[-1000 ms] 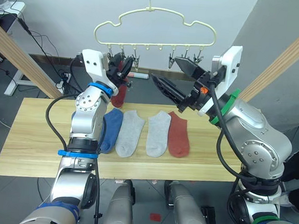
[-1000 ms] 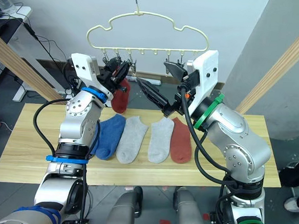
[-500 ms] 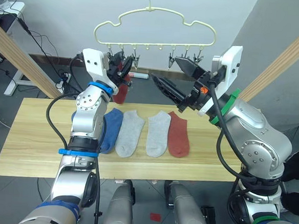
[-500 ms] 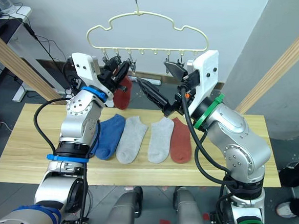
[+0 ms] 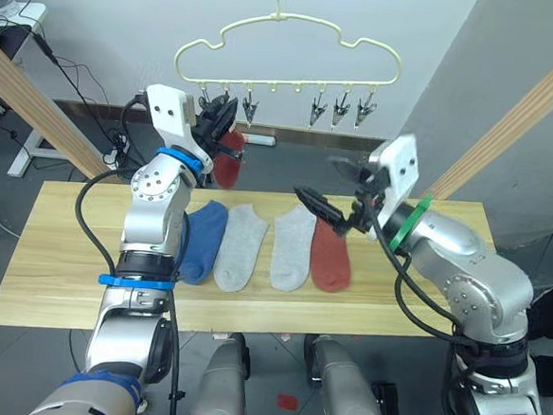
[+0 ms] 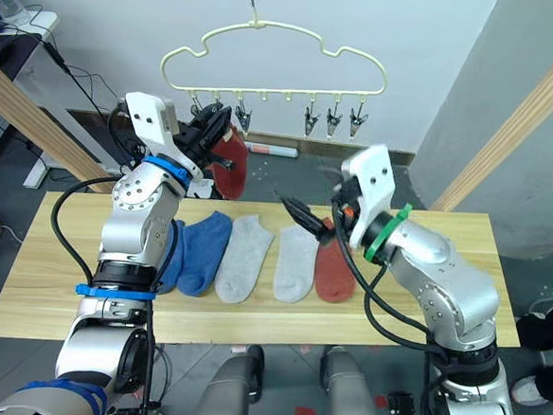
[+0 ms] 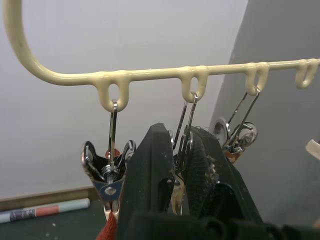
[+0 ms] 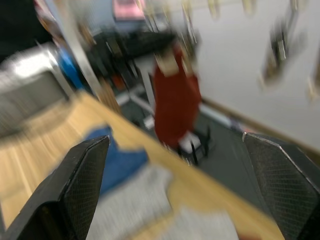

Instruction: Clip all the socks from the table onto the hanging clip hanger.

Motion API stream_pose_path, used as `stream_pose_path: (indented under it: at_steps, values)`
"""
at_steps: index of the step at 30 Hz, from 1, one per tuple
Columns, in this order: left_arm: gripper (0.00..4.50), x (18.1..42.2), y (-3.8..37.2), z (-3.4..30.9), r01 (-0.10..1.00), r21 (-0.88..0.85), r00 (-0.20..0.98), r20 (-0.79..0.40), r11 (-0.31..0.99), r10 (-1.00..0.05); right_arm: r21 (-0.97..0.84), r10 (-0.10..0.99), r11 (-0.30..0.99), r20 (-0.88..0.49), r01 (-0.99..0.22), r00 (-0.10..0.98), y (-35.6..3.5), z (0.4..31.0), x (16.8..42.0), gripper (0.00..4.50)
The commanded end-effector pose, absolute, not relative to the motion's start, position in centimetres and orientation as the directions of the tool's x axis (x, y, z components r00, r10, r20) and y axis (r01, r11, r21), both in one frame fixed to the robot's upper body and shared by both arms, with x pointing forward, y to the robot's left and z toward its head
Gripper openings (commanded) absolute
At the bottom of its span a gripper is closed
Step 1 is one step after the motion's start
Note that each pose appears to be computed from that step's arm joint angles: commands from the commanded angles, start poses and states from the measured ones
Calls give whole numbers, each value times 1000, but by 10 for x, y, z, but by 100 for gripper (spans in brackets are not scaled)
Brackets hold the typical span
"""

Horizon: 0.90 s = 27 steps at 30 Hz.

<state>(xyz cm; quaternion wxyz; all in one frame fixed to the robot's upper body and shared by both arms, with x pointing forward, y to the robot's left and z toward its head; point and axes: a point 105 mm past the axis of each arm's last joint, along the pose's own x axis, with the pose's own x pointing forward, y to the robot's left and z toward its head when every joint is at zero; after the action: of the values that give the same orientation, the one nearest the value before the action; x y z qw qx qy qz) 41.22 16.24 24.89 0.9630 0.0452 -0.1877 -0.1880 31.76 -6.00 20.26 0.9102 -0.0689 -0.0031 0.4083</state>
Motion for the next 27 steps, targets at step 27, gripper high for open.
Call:
stream_pose_path:
  at_steps: [27]
  values:
    - [26,353,157,245,696,-227,675,-118,681,-728,-283,606,419,-621,-863,498,-87,56,394,450]
